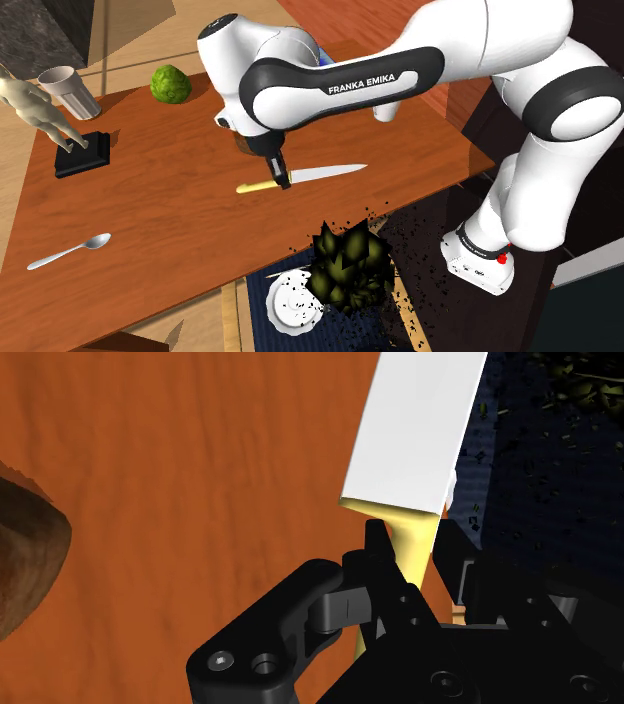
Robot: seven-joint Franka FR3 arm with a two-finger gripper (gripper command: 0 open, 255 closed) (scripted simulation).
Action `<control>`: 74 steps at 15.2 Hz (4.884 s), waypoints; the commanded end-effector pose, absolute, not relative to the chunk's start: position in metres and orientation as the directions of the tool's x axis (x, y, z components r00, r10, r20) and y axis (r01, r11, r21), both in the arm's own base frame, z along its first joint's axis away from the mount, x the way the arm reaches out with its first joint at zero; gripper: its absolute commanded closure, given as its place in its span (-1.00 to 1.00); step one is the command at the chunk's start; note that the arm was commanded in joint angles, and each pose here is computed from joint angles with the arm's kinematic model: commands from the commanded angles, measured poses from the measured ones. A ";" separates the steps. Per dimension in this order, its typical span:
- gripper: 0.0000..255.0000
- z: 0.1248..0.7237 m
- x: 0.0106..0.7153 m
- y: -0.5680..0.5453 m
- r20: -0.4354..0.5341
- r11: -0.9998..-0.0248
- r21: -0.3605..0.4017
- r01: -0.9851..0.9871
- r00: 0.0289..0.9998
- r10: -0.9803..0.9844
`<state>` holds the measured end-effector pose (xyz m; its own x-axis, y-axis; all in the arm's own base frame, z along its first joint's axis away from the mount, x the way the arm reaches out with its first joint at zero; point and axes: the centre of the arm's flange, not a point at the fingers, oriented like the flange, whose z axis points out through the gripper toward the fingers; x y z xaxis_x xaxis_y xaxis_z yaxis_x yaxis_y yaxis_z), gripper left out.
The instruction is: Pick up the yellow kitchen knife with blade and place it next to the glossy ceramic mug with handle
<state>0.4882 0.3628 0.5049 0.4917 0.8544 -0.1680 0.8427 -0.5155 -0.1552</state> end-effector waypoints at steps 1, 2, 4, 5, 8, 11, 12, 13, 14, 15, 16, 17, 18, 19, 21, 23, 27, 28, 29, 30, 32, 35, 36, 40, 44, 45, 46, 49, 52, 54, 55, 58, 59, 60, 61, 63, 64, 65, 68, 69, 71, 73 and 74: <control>1.00 0.505 0.492 0.339 -0.168 -0.515 -0.155 0.843 0.491 0.854; 1.00 0.505 0.494 0.326 -0.168 -0.515 -0.155 0.843 0.491 0.854; 1.00 0.505 0.498 0.300 -0.168 -0.515 -0.155 0.843 0.491 0.854; 1.00 0.505 0.500 0.287 -0.168 -0.515 -0.155 0.843 0.491 0.854; 1.00 0.505 0.505 0.248 -0.168 -0.515 -0.155 0.843 0.491 0.854; 1.00 0.505 0.510 0.208 -0.168 -0.515 -0.155 0.843 0.491 0.854; 1.00 0.505 0.512 0.195 -0.168 -0.515 -0.155 0.843 0.491 0.854; 1.00 0.505 0.514 0.182 -0.168 -0.515 -0.155 0.843 0.491 0.854; 1.00 0.505 0.516 0.169 -0.168 -0.515 -0.155 0.843 0.491 0.854; 1.00 0.506 0.517 0.156 -0.168 -0.515 -0.155 0.843 0.491 0.854; 1.00 0.506 0.519 0.143 -0.168 -0.515 -0.155 0.843 0.491 0.854; 1.00 0.506 0.521 0.130 -0.168 -0.515 -0.155 0.843 0.491 0.854; 1.00 0.506 0.523 0.117 -0.168 -0.515 -0.155 0.843 0.491 0.854; 1.00 0.506 0.525 0.104 -0.168 -0.515 -0.155 0.843 0.491 0.854; 1.00 0.506 0.528 0.078 -0.168 -0.515 -0.155 0.843 0.491 0.854; 1.00 0.506 0.532 0.051 -0.168 -0.515 -0.155 0.843 0.491 0.854; 1.00 0.506 0.539 -0.001 -0.168 -0.515 -0.155 0.843 0.491 0.854; 1.00 0.506 0.540 -0.010 -0.168 -0.515 -0.155 0.843 0.491 0.854; 1.00 0.500 0.540 -0.010 -0.168 -0.515 -0.155 0.843 0.491 0.854; 1.00 0.495 0.540 -0.010 -0.168 -0.515 -0.155 0.843 0.491 0.854; 1.00 0.485 0.540 -0.010 -0.168 -0.515 -0.155 0.843 0.491 0.854; 1.00 0.469 0.540 -0.010 -0.168 -0.515 -0.155 0.843 0.491 0.854; 1.00 0.464 0.540 -0.010 -0.168 -0.515 -0.155 0.843 0.491 0.854; 1.00 0.442 0.540 -0.010 -0.168 -0.515 -0.155 0.843 0.491 0.854; 1.00 0.421 0.540 -0.010 -0.168 -0.515 -0.155 0.843 0.491 0.854; 1.00 0.416 0.540 -0.010 -0.168 -0.515 -0.155 0.843 0.491 0.854; 1.00 0.411 0.540 -0.010 -0.168 -0.515 -0.155 0.843 0.491 0.854; 1.00 0.395 0.540 -0.010 -0.168 -0.515 -0.155 0.843 0.491 0.854; 1.00 0.379 0.540 -0.010 -0.168 -0.515 -0.155 0.843 0.491 0.854; 1.00 0.369 0.540 -0.010 -0.168 -0.515 -0.155 0.843 0.491 0.854; 1.00 0.363 0.540 -0.010 -0.168 -0.515 -0.155 0.843 0.491 0.854; 1.00 0.347 0.540 -0.010 -0.168 -0.515 -0.155 0.843 0.491 0.854; 1.00 0.344 0.540 -0.010 -0.168 -0.515 -0.155 0.843 0.491 0.854; 1.00 0.344 0.540 -0.010 -0.168 -0.515 -0.155 0.843 0.491 0.854; 1.00 0.344 0.540 -0.010 -0.168 -0.515 -0.155 0.843 0.491 0.854; 1.00 0.344 0.540 -0.010 -0.168 -0.515 -0.155 0.843 0.491 0.854; 1.00 0.344 0.540 -0.010 -0.168 -0.515 -0.155 0.843 0.491 0.854; 1.00 0.344 0.540 -0.010 -0.168 -0.515 -0.155 0.843 0.491 0.854; -1.00 0.344 0.540 -0.010 -0.168 -0.515 -0.155 0.843 0.491 0.854; -1.00 0.344 0.540 -0.010 -0.168 -0.515 -0.155 0.843 0.491 0.854; -1.00 0.344 0.540 -0.010 -0.168 -0.515 -0.155 0.843 0.491 0.854; -1.00 0.357 0.543 -0.009 -0.168 -0.515 -0.155 0.843 0.491 0.854; -1.00 0.370 0.546 -0.008 -0.168 -0.515 -0.155 0.843 0.491 0.854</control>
<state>0.5433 -0.0077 0.3607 0.4916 0.8545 -0.1678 0.8430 -0.5153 -0.1546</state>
